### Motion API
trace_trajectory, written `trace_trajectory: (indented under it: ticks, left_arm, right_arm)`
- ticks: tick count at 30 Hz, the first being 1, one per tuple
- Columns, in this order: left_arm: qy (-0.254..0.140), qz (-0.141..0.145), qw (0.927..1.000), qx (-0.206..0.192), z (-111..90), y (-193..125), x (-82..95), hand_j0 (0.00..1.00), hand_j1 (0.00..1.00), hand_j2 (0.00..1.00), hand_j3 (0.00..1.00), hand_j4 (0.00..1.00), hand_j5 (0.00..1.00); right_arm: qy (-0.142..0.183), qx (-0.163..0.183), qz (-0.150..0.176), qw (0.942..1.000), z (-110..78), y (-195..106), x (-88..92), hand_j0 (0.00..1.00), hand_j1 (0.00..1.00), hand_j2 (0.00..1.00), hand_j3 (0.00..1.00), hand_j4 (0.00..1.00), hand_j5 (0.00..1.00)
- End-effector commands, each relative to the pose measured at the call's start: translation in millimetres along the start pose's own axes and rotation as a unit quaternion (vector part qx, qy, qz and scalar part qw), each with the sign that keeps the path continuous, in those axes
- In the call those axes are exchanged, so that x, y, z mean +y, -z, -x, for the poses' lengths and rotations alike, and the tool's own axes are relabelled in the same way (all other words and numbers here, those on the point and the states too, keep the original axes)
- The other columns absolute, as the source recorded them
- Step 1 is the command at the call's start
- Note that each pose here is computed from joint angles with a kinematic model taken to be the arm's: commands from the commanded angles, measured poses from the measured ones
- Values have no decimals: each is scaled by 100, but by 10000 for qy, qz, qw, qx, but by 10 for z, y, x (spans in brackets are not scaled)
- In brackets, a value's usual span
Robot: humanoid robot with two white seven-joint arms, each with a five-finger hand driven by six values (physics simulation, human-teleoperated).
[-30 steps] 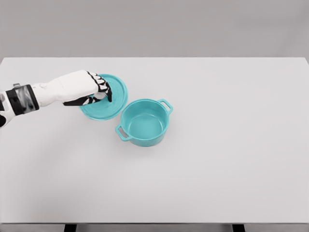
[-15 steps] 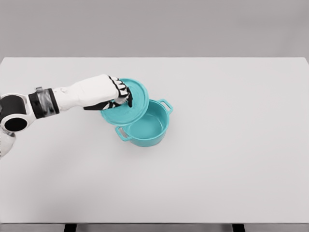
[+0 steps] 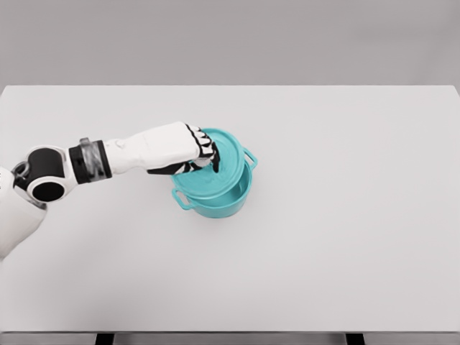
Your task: Cover the pot with left arm
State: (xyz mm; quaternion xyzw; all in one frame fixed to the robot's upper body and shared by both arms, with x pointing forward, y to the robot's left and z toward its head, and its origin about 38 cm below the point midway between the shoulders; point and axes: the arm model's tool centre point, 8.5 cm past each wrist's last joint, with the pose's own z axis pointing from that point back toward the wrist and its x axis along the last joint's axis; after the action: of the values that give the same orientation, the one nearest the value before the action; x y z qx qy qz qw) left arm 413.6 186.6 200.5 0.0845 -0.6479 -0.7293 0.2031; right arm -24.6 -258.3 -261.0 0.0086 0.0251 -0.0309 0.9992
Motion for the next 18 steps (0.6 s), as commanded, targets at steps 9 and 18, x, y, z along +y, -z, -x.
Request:
trace_trajectory:
  ticks: [9,18]
  left_arm:
    - [-25,-40,9999,-96,-56,85,-10,51,51,51,51,51,51]
    - [-14,82,9999,-119,-75,137,-89,53,53,53,53,53,53]
  right_arm:
    - [-1,3,-2,10000,2,0,1,100,100,100,100,100,100]
    - [-1,3,-2,10000,2,0,1,100,100,100,100,100,100]
